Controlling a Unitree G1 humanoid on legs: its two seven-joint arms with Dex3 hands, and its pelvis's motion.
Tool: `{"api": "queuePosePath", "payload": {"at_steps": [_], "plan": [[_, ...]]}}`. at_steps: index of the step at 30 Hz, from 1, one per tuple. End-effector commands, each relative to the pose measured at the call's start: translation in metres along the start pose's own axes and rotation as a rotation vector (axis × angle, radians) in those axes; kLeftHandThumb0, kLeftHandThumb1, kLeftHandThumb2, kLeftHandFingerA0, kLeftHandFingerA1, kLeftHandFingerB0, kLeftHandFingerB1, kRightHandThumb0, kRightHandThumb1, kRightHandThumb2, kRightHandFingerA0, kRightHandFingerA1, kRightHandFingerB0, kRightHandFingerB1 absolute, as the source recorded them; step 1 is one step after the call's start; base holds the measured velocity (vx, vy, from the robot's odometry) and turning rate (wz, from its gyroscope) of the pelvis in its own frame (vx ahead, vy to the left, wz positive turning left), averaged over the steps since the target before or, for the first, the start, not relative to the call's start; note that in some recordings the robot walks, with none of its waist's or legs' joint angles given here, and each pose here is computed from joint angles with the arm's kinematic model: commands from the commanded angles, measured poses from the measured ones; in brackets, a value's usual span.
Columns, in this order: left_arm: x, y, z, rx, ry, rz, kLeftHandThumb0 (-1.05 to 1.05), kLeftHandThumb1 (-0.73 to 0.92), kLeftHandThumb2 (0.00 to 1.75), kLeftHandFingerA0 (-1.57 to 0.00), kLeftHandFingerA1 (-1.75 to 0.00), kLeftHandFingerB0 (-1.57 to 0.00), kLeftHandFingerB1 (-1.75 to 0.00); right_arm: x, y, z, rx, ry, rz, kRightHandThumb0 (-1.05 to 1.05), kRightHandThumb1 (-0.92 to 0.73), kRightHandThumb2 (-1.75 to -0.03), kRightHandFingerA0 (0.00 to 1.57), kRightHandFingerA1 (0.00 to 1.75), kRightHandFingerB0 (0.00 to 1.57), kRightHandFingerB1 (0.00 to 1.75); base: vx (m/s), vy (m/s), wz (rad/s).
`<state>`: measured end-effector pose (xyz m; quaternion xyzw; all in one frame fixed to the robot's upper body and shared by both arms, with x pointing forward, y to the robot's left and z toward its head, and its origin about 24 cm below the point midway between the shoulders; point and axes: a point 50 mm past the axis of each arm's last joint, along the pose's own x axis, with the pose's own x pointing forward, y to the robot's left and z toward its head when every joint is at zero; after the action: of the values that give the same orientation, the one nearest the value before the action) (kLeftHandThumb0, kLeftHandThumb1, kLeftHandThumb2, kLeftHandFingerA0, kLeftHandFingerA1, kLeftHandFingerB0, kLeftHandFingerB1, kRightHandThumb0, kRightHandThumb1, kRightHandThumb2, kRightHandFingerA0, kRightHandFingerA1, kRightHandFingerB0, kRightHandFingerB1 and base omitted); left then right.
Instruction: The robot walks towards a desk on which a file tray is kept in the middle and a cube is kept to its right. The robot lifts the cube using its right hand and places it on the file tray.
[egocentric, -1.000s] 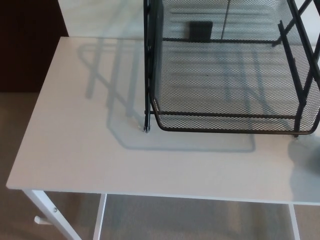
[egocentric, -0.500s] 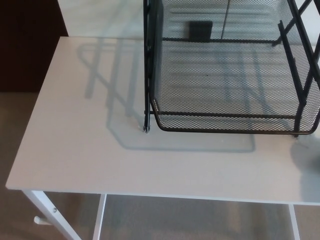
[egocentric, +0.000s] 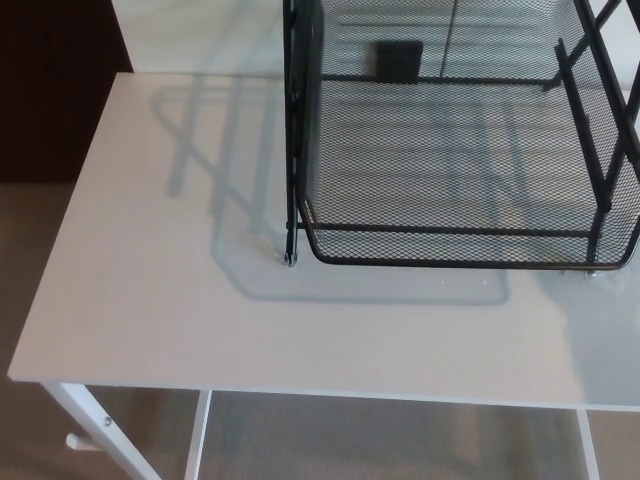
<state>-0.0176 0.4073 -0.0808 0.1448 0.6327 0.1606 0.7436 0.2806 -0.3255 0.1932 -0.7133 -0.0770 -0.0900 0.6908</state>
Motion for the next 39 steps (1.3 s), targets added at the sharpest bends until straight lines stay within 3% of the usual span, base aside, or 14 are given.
{"api": "queuePosePath", "payload": {"at_steps": [1, 3, 5, 10, 11, 15, 20, 21, 23, 26, 27, 28, 29, 39], "plan": [[-0.004, 0.012, 0.002, 0.047, -0.033, 0.044, -0.88, 0.87, 0.65, -0.41, -0.78, -0.24, -0.61, 0.005, -0.11, 0.017, 0.025, -0.05, -0.47, -0.36, -0.57, -0.97, 1.13, 1.35, 0.87, 1.18, 0.0, 0.0, 0.0], [-0.004, 0.012, 0.003, 0.05, -0.036, 0.046, -0.91, 0.64, 1.03, -0.37, -0.74, -0.21, -0.62, 0.01, -0.127, 0.032, 0.058, -0.081, -0.515, -0.24, -0.73, -0.68, 0.83, 1.73, 0.67, 1.51, 0.0, 0.0, 0.0], [-0.004, 0.012, 0.005, 0.049, -0.043, 0.042, -0.91, 0.86, 0.68, -0.39, -0.78, -0.22, -0.61, 0.02, -0.136, 0.049, 0.06, -0.125, -0.533, -0.21, -0.71, -0.79, 1.0, 1.71, 0.7, 1.45, 0.0, 0.0, 0.0], [-0.003, 0.011, 0.004, 0.02, -0.045, 0.032, -0.89, 0.64, 1.0, -0.35, -0.74, -0.21, -0.62, 0.034, -0.132, 0.068, 0.099, -0.201, -0.486, -0.23, -0.66, -0.82, 0.81, 1.75, 0.65, 1.57, 0.0, 0.0, 0.0], [-0.004, 0.011, 0.004, 0.035, -0.047, 0.03, -0.88, 0.86, 0.7, -0.37, -0.78, -0.21, -0.61, 0.043, -0.124, 0.084, 0.106, -0.237, -0.433, -0.37, -0.48, -0.9, 1.15, 1.34, 0.84, 1.09, 0.0, 0.0, 0.0], [-0.004, 0.012, 0.005, 0.059, -0.039, 0.04, -0.9, 0.63, 1.06, -0.39, -0.74, -0.24, -0.63, 0.059, -0.102, 0.118, 0.154, -0.345, -0.307, -0.35, -0.63, -0.64, 0.9, 1.67, 0.89, 0.97, 0.0, 0.0, 0.0], [-0.004, 0.008, -0.002, 0.01, -0.038, 0.038, -0.89, 0.87, 0.65, -0.4, -0.77, -0.26, -0.61, 0.071, -0.055, 0.154, 0.198, -0.42, 0.052, -0.21, -0.69, -0.68, 0.79, 1.68, 0.78, 1.25, 0.0, 0.0, 0.0], [-0.004, 0.008, -0.001, 0.012, -0.04, 0.038, -0.89, 0.63, 1.05, -0.42, -0.75, -0.27, -0.64, 0.071, -0.046, 0.159, 0.209, -0.419, 0.122, -0.23, -0.66, -0.62, 0.81, 1.65, 0.84, 1.02, 0.0, 0.0, 0.0], [-0.003, 0.008, 0.001, 0.027, -0.046, 0.044, -0.88, 0.88, 0.71, -0.42, -0.77, -0.26, -0.63, 0.072, -0.024, 0.166, 0.178, -0.416, 0.159, -0.27, -0.6, -0.59, 0.89, 1.59, 0.94, 0.8, 0.0, 0.0, 0.0], [-0.003, 0.007, 0.001, 0.014, -0.047, 0.041, -0.88, 0.65, 1.05, -0.43, -0.75, -0.26, -0.63, 0.075, -0.006, 0.167, 0.186, -0.398, 0.255, -0.22, -0.61, -0.84, 0.91, 1.55, 0.9, 0.94, 0.0, 0.0, 0.0], [-0.003, 0.007, 0.0, 0.004, -0.049, 0.037, -0.87, 0.87, 0.69, -0.4, -0.77, -0.25, -0.61, 0.077, 0.004, 0.167, 0.209, -0.387, 0.312, -0.22, -0.61, -0.93, 0.92, 1.55, 0.88, 1.06, 0.0, 0.0, 0.0], [-0.003, 0.006, 0.0, 0.004, -0.051, 0.036, -0.89, 0.64, 1.05, -0.41, -0.75, -0.23, -0.63, 0.078, 0.014, 0.167, 0.22, -0.374, 0.368, -0.22, -0.61, -1.03, 0.95, 1.5, 0.89, 1.17, 0.0, 0.0, 0.0], [-0.003, 0.006, 0.001, 0.005, -0.05, 0.034, -0.89, 0.86, 0.69, -0.42, -0.79, -0.25, -0.63, 0.079, 0.029, 0.166, 0.21, -0.357, 0.453, -0.21, -0.65, -0.98, 0.91, 1.44, 0.89, 1.04, 0.0, 0.0, 0.0], [-0.003, 0.009, 0.0, 0.001, -0.041, 0.037, -0.89, 0.86, 0.67, -0.4, -0.77, -0.24, -0.61, 0.072, 0.054, 0.178, 0.08, -0.386, 0.582, -0.3, -0.67, -0.66, 0.79, 1.41, 0.81, 0.69, 0.0, 0.0, 0.0]]}}
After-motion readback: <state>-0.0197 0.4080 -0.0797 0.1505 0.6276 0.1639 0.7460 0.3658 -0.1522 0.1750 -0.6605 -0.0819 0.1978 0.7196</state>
